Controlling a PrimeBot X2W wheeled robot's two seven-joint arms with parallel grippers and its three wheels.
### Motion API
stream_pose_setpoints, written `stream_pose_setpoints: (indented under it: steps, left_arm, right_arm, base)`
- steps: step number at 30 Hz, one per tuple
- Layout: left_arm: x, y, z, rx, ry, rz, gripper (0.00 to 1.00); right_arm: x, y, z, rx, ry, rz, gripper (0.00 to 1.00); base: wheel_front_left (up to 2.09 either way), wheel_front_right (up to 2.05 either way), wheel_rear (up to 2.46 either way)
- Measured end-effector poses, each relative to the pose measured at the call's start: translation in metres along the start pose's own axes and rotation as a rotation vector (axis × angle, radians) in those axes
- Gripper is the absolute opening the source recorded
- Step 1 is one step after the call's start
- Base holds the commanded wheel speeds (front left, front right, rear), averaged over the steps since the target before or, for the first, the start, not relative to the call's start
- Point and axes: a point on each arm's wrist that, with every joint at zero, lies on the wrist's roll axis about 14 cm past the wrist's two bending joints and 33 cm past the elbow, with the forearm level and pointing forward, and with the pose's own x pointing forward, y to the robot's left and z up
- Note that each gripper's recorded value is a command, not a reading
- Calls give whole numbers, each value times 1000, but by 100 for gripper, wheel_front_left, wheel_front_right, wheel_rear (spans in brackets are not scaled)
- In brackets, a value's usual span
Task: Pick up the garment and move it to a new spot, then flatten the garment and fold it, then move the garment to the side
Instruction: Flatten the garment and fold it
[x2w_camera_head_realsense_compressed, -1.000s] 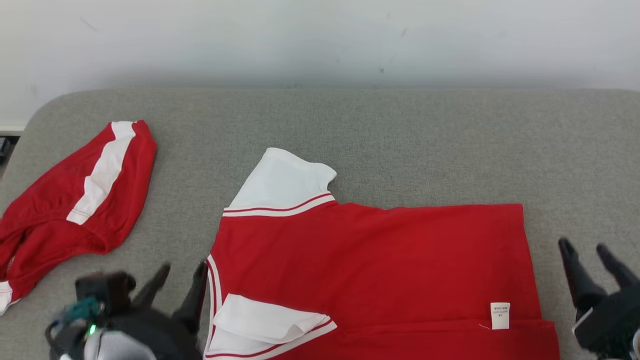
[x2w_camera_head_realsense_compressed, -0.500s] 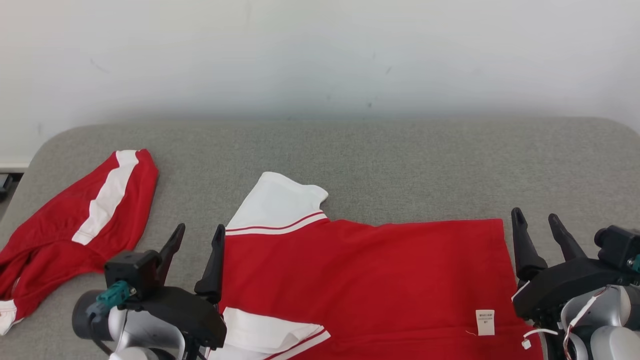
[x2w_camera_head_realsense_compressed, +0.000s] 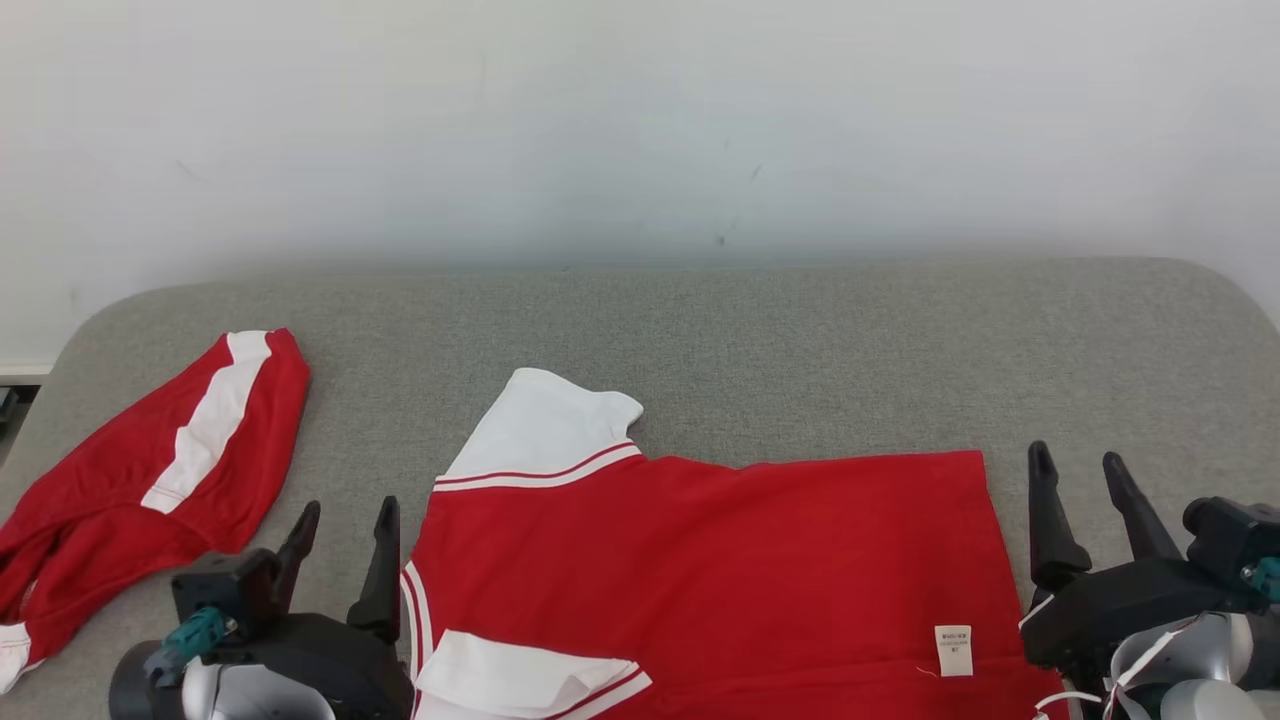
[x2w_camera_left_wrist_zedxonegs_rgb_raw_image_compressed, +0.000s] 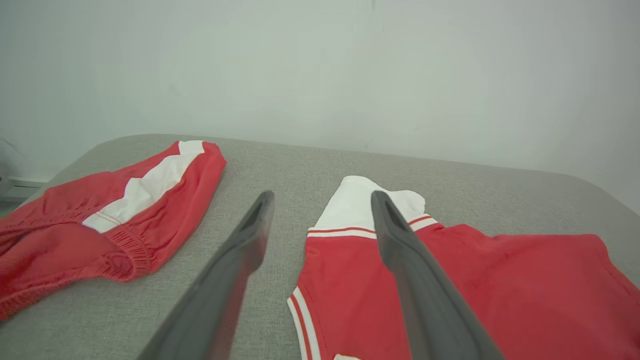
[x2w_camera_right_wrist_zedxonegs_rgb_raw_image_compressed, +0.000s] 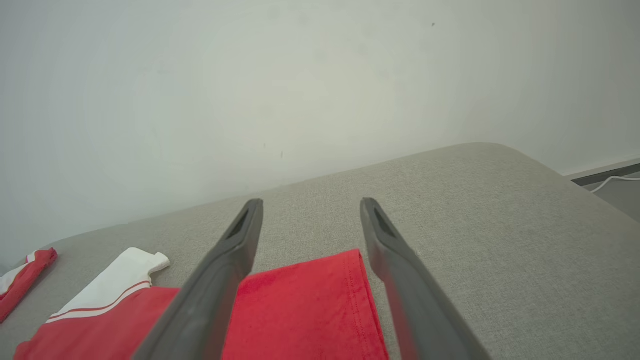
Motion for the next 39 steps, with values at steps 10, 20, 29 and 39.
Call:
stream_pose_setpoints:
  steps: [10,20,29,39]
  left_arm:
    - [-2,4,-2,-3,-6,13,100]
    - [-5,2,-15,-3,27,10,100]
    - [-3,-5,-30,5,87,-32,100]
    - [75,-18,-38,110,325,-157,100]
  right_arm:
    - [-1,6,-6,-4,-8,31,100]
    - [-2,5,-15,-8,2,35,100]
    - [-1,5,-20,-10,5,39,100]
    - [1,4,-23,-25,16,44,100]
  base:
    - [0,0,0]
    - [0,0,0]
    - [0,0,0]
    - [0,0,0]
